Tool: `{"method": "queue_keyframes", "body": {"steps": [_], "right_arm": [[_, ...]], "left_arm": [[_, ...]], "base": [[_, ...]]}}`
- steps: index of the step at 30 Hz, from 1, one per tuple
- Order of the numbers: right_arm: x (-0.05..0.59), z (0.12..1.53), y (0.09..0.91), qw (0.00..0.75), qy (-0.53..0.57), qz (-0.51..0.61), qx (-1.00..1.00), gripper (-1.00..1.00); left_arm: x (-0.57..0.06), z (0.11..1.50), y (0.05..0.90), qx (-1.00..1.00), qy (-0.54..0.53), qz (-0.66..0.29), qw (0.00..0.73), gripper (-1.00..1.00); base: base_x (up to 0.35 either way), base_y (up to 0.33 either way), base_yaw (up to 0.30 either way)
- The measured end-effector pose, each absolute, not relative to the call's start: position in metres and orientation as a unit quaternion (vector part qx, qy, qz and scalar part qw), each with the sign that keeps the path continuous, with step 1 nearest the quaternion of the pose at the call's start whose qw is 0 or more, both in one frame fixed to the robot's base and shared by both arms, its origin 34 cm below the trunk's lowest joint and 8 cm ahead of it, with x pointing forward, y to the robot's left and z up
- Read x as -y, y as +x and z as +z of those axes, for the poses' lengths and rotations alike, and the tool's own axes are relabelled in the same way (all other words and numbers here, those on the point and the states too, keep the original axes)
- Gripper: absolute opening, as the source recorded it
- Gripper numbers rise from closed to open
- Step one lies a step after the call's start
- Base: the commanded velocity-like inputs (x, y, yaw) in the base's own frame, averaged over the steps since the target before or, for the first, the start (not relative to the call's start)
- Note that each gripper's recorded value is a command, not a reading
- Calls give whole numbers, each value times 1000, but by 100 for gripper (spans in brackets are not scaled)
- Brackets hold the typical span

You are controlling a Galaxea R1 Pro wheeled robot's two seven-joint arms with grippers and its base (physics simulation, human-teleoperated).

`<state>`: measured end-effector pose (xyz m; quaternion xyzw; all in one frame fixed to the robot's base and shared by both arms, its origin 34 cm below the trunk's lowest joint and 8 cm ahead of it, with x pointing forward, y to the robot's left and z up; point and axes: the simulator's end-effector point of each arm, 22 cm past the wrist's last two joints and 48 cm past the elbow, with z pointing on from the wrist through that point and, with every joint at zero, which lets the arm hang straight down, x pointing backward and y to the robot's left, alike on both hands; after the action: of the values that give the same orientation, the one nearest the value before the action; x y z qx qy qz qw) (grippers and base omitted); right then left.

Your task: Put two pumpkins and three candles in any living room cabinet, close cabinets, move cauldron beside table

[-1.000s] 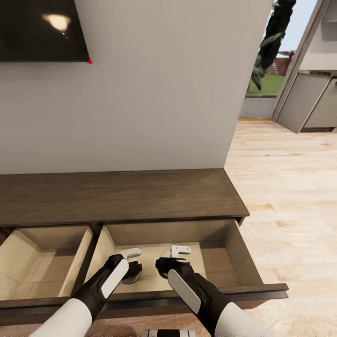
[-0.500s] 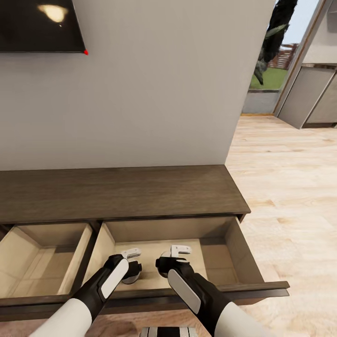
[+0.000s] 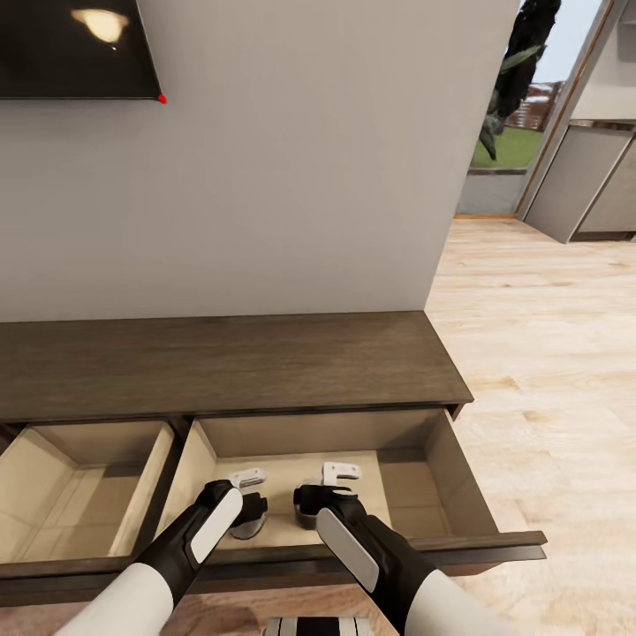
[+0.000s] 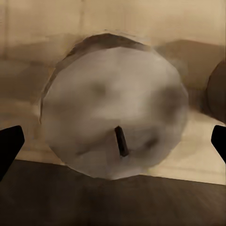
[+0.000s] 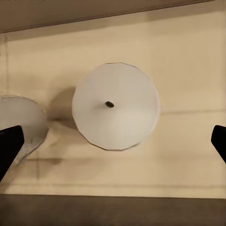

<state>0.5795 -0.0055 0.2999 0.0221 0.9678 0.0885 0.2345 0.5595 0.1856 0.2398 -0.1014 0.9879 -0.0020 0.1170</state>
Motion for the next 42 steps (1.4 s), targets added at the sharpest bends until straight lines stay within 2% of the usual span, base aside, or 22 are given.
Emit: {"method": "queue_keyframes", "body": {"steps": [25,32,42], "right_arm": [[8,337,590,262,18,85,-961,100],[8,350,592,267,14,85,-960,100],[10,370,593,270,1,82,-959,100]], "left_arm": [[-190,289,588,-981,-109,-16,162,100],[-200,316,593,-980,-133,-44,143,100],[-205,342,600,-976,-143,-56,152,100]], "base": [[0,0,0],[0,0,0],[-1,0,0]]}}
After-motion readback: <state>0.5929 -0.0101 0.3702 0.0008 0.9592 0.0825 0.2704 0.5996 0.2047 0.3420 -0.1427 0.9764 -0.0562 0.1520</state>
